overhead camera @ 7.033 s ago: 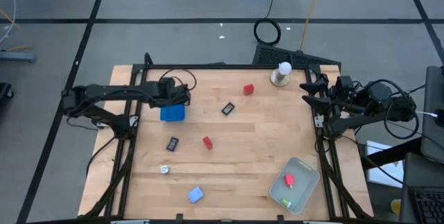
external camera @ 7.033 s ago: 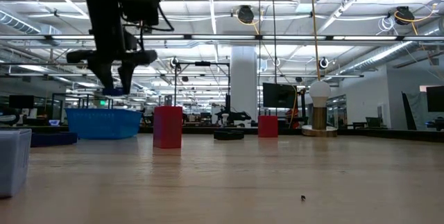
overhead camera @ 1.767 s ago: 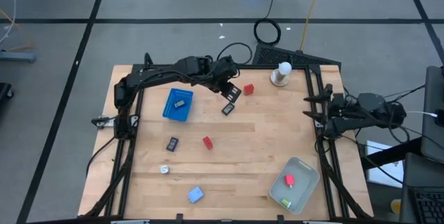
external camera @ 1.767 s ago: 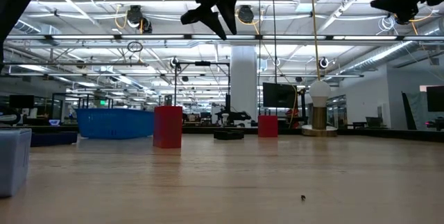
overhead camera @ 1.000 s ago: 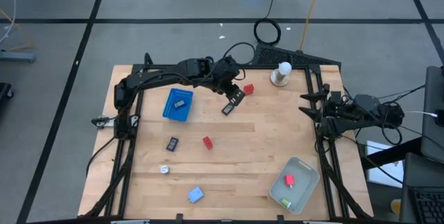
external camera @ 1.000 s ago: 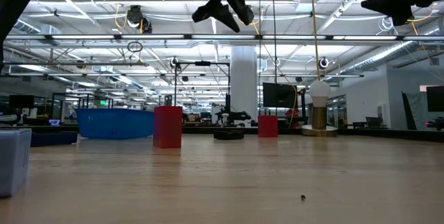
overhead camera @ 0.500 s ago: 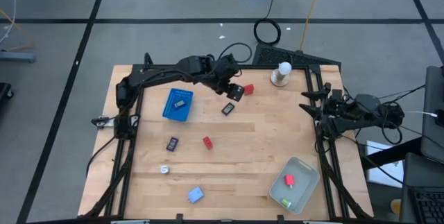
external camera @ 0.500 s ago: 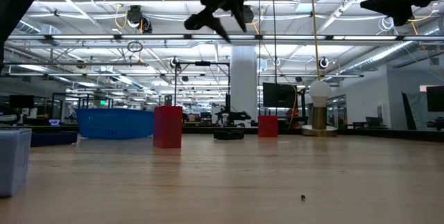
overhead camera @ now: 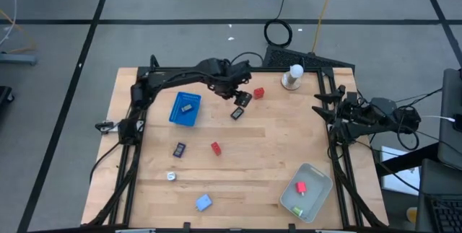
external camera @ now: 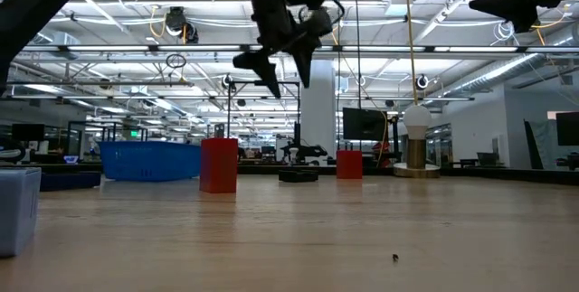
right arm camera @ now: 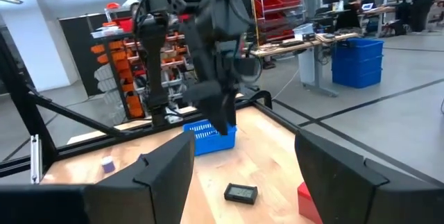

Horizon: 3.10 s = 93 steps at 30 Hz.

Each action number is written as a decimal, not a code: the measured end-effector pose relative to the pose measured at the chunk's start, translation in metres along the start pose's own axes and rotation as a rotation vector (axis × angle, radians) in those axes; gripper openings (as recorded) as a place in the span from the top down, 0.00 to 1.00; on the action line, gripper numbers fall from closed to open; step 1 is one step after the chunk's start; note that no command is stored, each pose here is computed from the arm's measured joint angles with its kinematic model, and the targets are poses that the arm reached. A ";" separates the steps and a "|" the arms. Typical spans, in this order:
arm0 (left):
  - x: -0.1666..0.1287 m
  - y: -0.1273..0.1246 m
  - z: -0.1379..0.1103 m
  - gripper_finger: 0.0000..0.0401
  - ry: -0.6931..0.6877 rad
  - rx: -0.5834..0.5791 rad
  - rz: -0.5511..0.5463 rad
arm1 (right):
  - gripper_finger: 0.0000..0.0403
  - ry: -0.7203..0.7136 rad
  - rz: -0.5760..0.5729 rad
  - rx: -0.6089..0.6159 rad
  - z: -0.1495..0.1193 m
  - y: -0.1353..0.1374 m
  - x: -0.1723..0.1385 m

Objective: Pick & Place Office items
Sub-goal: Put the black digital timer into the blue bin

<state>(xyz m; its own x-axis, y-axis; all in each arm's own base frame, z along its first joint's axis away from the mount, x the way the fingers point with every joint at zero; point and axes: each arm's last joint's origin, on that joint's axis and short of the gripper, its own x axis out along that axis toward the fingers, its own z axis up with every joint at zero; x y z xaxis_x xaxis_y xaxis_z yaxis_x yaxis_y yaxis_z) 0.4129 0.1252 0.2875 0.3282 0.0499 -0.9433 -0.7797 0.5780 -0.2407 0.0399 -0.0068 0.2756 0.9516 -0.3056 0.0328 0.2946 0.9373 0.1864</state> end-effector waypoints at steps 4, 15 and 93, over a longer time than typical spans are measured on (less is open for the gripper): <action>0.021 -0.001 0.001 0.30 0.036 0.044 0.032 | 0.40 -0.005 0.001 0.000 0.001 0.000 0.000; 0.055 -0.003 -0.001 0.30 0.096 0.098 0.071 | 0.40 -0.011 0.002 -0.058 0.001 0.000 0.000; 0.155 -0.005 -0.011 0.64 0.211 0.225 0.146 | 0.40 -0.155 0.021 0.002 0.016 0.002 -0.001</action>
<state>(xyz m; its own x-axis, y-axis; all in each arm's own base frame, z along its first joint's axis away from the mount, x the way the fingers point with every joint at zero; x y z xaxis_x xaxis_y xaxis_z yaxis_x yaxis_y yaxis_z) 0.4623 0.1212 0.1397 0.0859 -0.0104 -0.9962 -0.6657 0.7434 -0.0652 0.0379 -0.0071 0.2918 0.9327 -0.3080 0.1879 0.2740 0.9435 0.1861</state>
